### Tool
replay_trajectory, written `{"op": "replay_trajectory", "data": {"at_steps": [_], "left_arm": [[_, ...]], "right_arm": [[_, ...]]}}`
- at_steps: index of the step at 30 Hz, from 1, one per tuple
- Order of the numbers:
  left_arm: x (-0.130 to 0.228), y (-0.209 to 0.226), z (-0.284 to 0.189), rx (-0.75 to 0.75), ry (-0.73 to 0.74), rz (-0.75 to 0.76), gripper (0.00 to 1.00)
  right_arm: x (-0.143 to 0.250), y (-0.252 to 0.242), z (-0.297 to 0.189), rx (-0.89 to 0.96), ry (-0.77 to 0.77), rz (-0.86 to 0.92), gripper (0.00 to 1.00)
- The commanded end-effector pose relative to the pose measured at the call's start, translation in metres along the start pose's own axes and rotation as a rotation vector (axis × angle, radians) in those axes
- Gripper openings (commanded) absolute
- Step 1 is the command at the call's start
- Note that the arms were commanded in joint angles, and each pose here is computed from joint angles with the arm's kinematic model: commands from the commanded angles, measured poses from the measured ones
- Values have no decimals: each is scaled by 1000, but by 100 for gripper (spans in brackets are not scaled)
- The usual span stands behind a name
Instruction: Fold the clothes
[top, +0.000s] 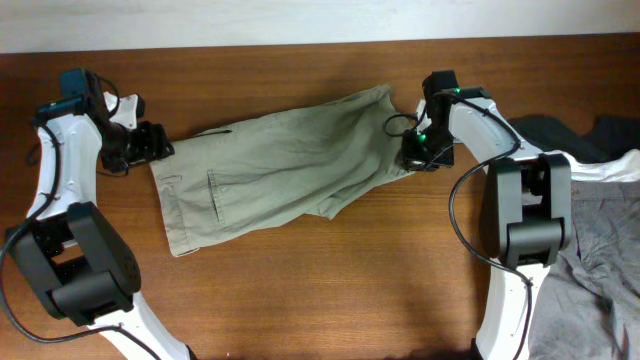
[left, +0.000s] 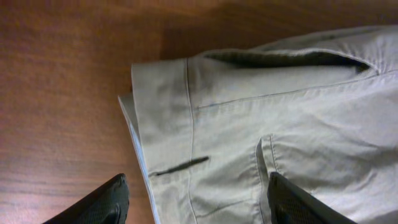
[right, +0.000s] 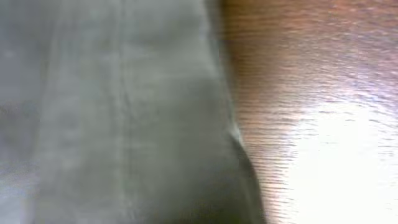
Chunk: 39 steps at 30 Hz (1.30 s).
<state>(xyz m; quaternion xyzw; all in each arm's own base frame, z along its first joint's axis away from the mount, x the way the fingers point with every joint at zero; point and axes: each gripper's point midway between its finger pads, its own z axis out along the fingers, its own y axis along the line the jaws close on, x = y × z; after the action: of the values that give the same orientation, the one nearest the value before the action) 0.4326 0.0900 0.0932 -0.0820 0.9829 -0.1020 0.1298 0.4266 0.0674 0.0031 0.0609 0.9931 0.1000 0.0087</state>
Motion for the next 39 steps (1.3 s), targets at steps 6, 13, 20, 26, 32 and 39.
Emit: {"op": "replay_trajectory", "data": {"at_steps": [6,13,20,26,32,39], "left_arm": [[-20,-11,36,24,-32,135,79],[-14,-10,73,31,21,138,33],[-26,4,63,15,-18,114,0],[-26,25,57,6,-29,36,0],[-34,8,44,92,-43,30,42],[-17,-11,5,136,75,-4,55]], "right_arm": [[24,-25,1,123,77,30,24],[30,-26,0,129,102,33,25],[35,-52,-6,278,112,65,4],[37,-76,-12,322,115,148,4],[20,-46,-66,155,14,85,36],[-6,-25,-95,62,-150,58,71]]}}
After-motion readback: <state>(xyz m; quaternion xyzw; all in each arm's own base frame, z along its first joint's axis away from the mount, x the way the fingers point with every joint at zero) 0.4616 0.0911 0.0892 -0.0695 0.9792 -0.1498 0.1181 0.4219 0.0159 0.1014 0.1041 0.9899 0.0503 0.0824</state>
